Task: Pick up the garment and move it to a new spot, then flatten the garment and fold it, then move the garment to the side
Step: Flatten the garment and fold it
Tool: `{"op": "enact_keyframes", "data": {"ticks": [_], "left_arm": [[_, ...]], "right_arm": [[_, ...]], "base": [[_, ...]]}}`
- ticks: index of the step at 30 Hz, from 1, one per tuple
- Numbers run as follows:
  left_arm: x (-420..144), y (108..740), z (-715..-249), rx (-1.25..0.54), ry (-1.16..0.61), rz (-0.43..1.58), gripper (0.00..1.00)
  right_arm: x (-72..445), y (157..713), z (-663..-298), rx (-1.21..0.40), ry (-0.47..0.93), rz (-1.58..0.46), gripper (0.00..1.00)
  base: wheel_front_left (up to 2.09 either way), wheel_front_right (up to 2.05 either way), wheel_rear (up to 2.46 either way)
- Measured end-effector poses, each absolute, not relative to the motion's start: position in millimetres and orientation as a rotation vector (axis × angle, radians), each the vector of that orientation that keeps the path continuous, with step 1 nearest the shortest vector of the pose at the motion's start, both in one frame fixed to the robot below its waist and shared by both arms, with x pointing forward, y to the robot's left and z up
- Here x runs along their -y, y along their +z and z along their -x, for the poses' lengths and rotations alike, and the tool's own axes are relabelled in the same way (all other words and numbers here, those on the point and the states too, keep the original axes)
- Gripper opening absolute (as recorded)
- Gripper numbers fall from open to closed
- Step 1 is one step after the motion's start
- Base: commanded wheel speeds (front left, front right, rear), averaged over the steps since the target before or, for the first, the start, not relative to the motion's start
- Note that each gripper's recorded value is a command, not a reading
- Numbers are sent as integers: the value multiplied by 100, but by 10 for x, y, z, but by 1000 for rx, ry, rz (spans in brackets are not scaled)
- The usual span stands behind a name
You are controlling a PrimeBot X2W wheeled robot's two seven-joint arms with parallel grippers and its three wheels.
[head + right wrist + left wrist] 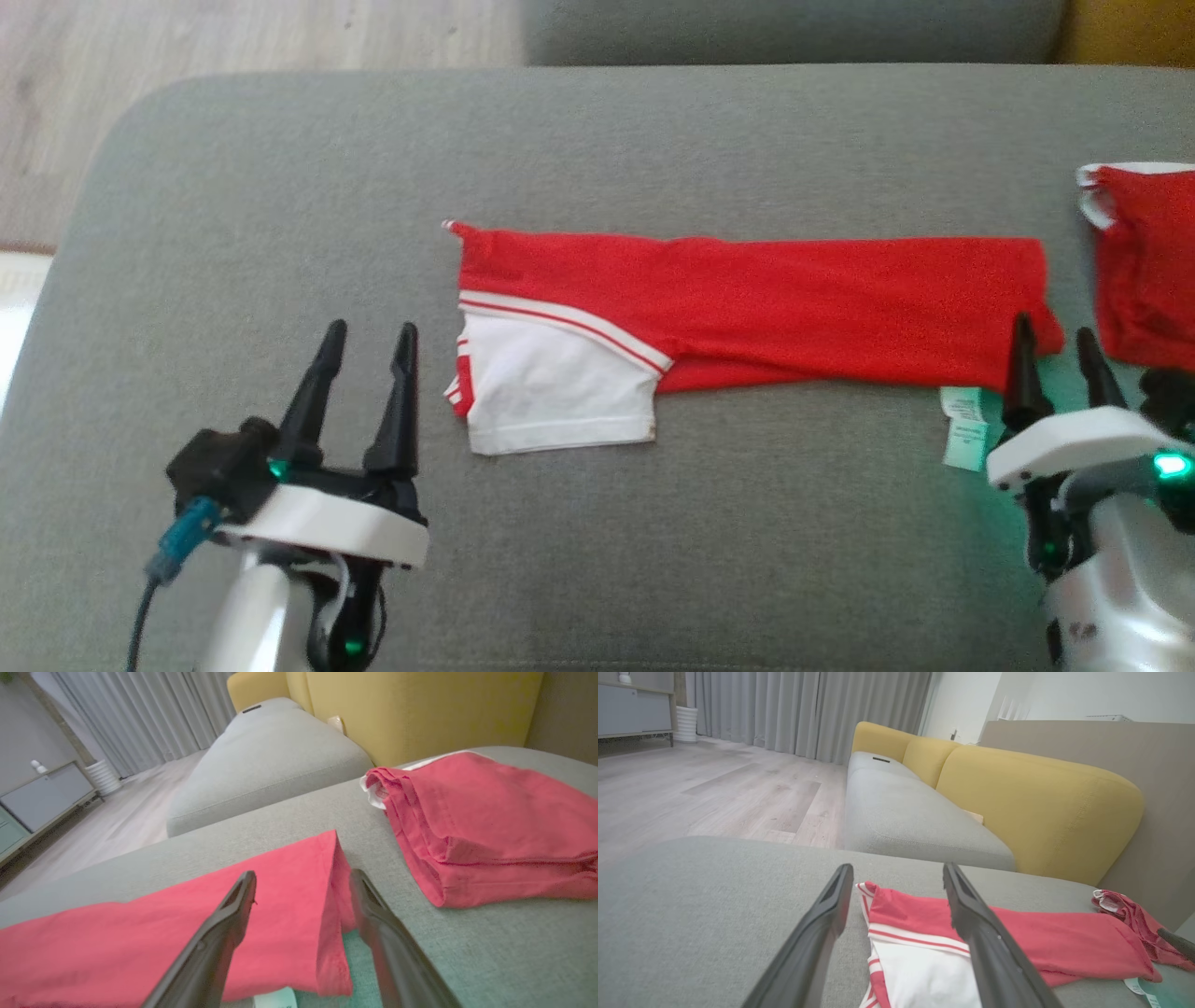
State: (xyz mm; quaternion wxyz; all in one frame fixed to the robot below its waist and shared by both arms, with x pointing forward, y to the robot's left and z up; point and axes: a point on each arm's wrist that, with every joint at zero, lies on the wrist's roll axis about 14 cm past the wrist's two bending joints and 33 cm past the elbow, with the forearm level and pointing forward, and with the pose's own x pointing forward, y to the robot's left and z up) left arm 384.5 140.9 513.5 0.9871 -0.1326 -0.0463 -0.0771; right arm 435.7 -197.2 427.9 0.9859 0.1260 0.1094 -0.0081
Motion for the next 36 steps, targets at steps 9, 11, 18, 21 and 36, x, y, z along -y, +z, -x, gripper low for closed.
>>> {"op": "enact_keyframes", "data": {"ticks": [9,11,18,21,36], "left_arm": [[-1543,4939,-3793,36,-106,266,100],[-1583,4955,-3820,42,-96,262,100],[-1639,4922,-3847,33,-79,257,100],[-1640,4909,-3850,30,-79,257,100],[-1506,5123,-3835,88,-127,263,100]], "right_arm": [[2217,3815,-4550,-397,-114,-207,100],[2263,3747,-4581,-425,-130,-196,100],[2160,3633,-4719,-478,-130,-213,100],[2126,3603,-4734,-495,-129,-223,100],[2574,3943,-4608,-402,-225,-226,0]], "base": [[0,0,0],[0,0,0],[0,0,0],[0,0,0],[0,0,0]]}}
